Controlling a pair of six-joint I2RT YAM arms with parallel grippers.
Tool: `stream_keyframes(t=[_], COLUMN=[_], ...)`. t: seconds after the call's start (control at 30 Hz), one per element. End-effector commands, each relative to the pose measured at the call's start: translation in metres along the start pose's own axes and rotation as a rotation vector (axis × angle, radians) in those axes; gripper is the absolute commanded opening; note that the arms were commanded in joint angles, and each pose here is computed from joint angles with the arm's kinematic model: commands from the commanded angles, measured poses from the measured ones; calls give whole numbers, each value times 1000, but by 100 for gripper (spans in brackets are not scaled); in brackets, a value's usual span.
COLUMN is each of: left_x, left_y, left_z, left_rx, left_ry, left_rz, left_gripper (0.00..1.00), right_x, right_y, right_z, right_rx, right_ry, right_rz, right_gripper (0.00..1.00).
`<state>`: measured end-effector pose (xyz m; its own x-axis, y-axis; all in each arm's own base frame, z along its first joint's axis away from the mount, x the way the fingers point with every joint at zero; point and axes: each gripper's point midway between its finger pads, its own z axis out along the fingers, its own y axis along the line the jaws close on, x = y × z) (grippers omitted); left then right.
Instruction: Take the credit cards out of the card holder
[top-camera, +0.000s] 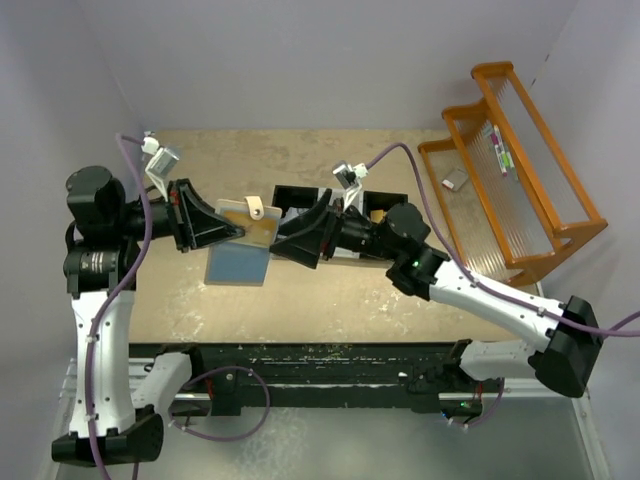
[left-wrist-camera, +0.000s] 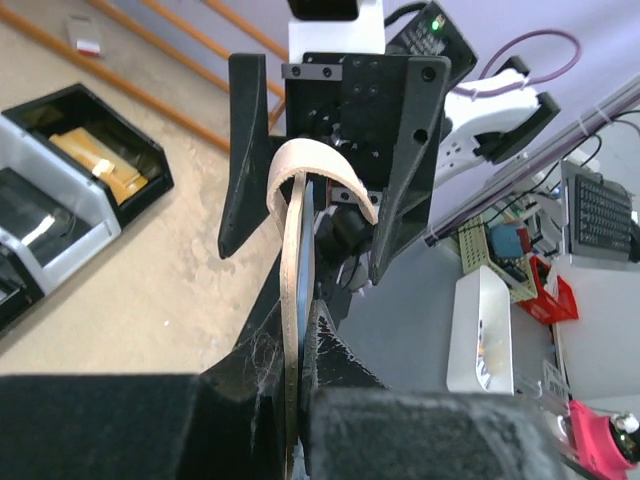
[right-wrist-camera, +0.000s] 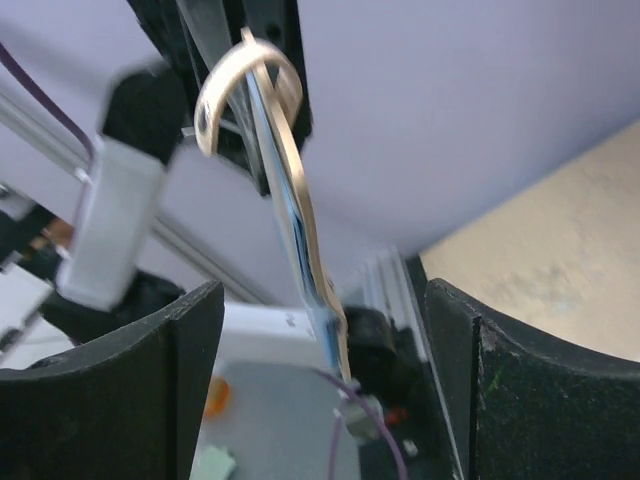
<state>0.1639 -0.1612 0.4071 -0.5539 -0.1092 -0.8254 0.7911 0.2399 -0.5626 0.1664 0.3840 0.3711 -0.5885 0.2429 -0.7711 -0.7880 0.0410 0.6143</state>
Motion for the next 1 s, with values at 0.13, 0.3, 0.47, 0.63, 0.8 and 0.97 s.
stream_keyframes(t=[0.13,0.3,0.47,0.63,0.8,0.97], left_x=[-17,-19,-9,7,12,17], left_y=[-20,-26,-27,-25,-18,-18], left_z=[0,0,-1,-5,-5,-6], left_rx=[21,32,56,39,35,27], left_ry=[-68,-106,-59,5,33,35], left_rz=[-47,-30,-8,179,176,202], left_gripper=[2,3,30,68,64,57], right_x=[-60,-61,-48,-21,-3,10], right_y=[61,75,76,63,50,37], right_z=[10,22,18,26,32,27], right_rx=[-200,-266,-236,-130,-90,-52], right_ry=[-294,-246,-138,188,416,516], right_rz=[51,62,35,-94,-140,-157], right_gripper=[65,19,0,0,0,0])
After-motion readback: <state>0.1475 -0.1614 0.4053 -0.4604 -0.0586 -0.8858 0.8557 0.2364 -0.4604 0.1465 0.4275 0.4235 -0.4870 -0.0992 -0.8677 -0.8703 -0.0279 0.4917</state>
